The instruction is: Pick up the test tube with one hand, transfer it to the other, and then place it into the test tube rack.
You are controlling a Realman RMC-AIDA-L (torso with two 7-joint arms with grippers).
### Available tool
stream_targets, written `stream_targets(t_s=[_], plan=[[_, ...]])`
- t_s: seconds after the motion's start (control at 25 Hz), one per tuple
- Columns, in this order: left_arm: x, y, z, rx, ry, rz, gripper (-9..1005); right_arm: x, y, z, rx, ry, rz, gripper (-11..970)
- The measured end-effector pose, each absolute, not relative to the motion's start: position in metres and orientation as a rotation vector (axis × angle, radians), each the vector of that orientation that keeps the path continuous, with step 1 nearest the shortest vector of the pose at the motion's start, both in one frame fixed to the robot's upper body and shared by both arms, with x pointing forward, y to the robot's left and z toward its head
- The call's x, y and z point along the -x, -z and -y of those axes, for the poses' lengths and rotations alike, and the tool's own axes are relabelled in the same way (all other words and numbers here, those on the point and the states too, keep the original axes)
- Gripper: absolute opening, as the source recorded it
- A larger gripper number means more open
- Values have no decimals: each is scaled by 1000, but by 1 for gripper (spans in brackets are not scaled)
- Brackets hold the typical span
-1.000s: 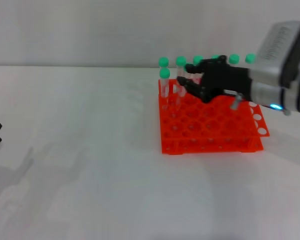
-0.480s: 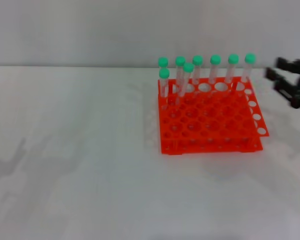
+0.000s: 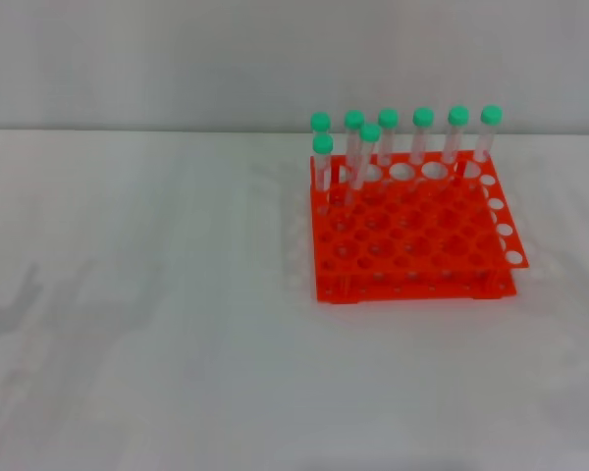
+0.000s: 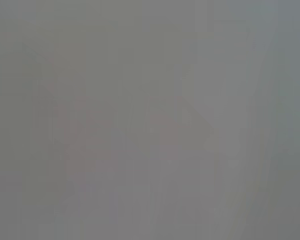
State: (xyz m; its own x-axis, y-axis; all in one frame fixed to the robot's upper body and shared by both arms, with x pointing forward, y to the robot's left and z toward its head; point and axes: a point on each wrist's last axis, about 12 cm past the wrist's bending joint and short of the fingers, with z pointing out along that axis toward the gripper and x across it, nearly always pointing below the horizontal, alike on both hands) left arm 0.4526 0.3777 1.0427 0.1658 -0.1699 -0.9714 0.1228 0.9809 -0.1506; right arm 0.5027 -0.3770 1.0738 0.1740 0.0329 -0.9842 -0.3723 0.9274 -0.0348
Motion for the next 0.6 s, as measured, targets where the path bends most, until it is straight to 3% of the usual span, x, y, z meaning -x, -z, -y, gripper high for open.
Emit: stream_targets(t_s=[0.24,0.44,0.6], plan=[[-453,-1041,-378,71,207,-1375,861,-476,-1059,390,173,-207,-1360,526],[-453,-1041,-375,100,193,-1337,861,-468,-1049,392,125,-195,-1403,761],[-460,-1041,-370,88,185,-1325,861,-462,-1044,393,99,-181,-1419,761]])
